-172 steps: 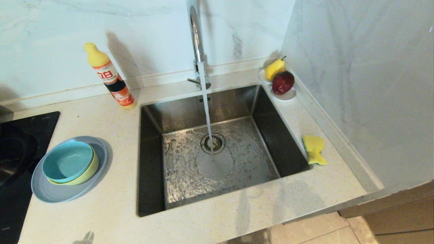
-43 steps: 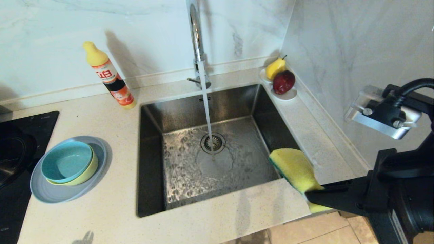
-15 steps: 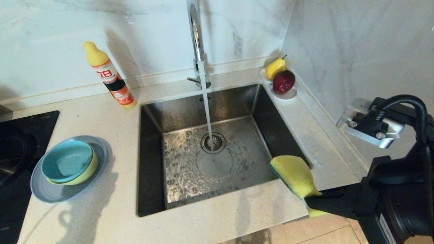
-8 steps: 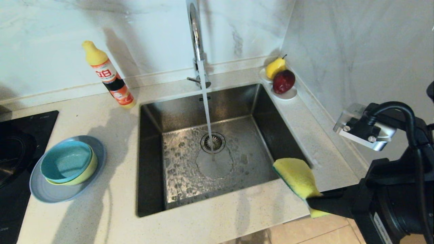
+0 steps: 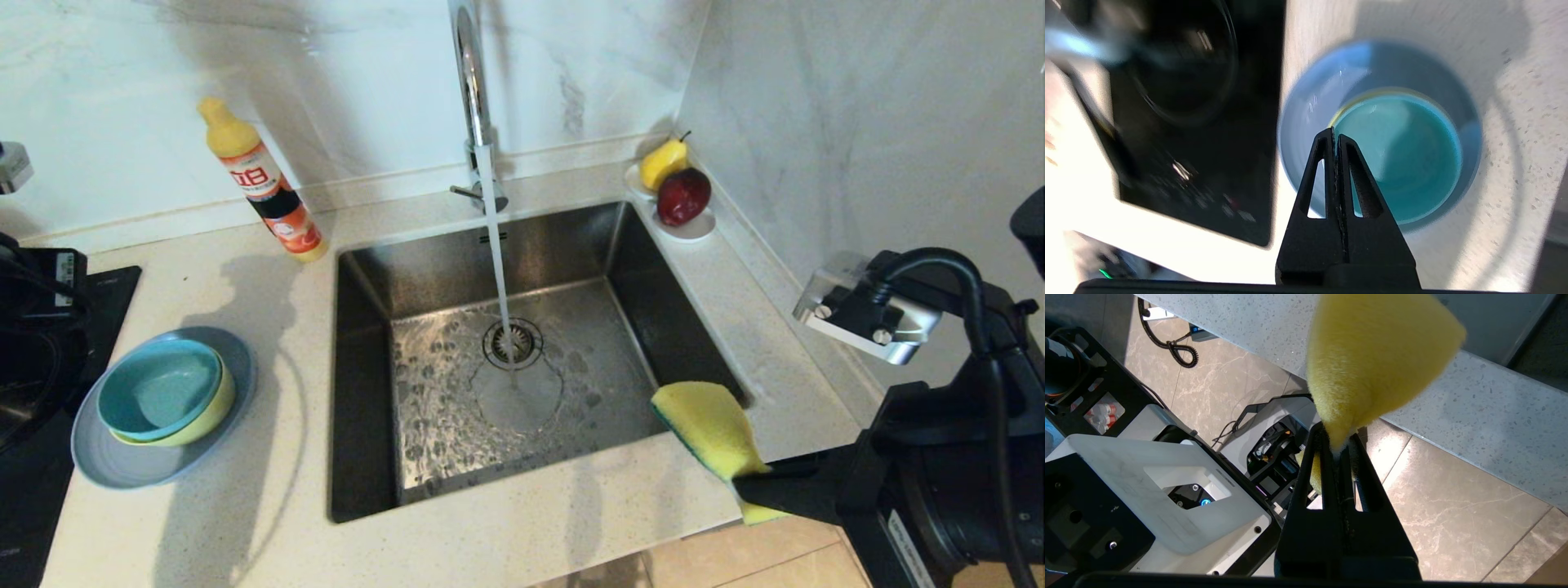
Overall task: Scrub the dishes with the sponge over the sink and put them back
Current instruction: Pick up a bowl and the sponge
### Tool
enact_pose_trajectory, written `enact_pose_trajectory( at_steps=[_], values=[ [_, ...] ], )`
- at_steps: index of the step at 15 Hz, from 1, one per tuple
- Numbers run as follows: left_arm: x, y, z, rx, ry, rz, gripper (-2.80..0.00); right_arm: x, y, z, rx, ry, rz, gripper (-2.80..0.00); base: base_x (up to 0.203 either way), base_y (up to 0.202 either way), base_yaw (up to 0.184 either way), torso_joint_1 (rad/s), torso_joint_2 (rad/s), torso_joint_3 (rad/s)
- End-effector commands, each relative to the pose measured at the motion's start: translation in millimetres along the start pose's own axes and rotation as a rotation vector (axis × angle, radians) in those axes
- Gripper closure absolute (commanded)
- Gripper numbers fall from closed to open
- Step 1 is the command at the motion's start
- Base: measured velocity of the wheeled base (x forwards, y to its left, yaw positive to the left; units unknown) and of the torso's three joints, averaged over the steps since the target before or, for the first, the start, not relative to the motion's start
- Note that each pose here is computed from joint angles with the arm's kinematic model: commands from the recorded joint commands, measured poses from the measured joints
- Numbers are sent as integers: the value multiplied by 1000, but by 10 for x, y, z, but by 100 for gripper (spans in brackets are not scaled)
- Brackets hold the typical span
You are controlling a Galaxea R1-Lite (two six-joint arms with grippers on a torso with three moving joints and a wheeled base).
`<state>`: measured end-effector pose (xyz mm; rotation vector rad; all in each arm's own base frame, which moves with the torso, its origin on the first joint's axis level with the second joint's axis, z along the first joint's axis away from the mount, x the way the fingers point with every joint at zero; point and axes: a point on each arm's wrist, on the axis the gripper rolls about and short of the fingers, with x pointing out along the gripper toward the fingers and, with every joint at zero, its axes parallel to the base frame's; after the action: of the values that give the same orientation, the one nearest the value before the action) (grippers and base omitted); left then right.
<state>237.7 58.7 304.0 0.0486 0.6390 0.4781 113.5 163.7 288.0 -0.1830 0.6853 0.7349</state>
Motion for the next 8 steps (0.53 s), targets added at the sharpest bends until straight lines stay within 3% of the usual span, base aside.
enact_pose_trajectory(
  at_steps=[1, 4, 7, 8],
  values=[
    [196, 127, 1, -80, 108, -47, 0, -1, 1, 4, 1, 0, -1, 0, 0, 0, 0, 0, 0, 0],
    [197, 177, -22, -174, 169, -103, 0, 1, 0, -2, 1, 5, -2, 0, 0, 0, 0, 0, 0, 0],
    [215, 187, -67, -190, 199, -101, 0, -4, -1, -4, 1, 5, -2, 0, 0, 0, 0, 0, 0, 0],
    [253, 205, -103, -221, 220, -90, 0, -4, -1, -4, 1, 5, -2, 0, 0, 0, 0, 0, 0, 0]
  ],
)
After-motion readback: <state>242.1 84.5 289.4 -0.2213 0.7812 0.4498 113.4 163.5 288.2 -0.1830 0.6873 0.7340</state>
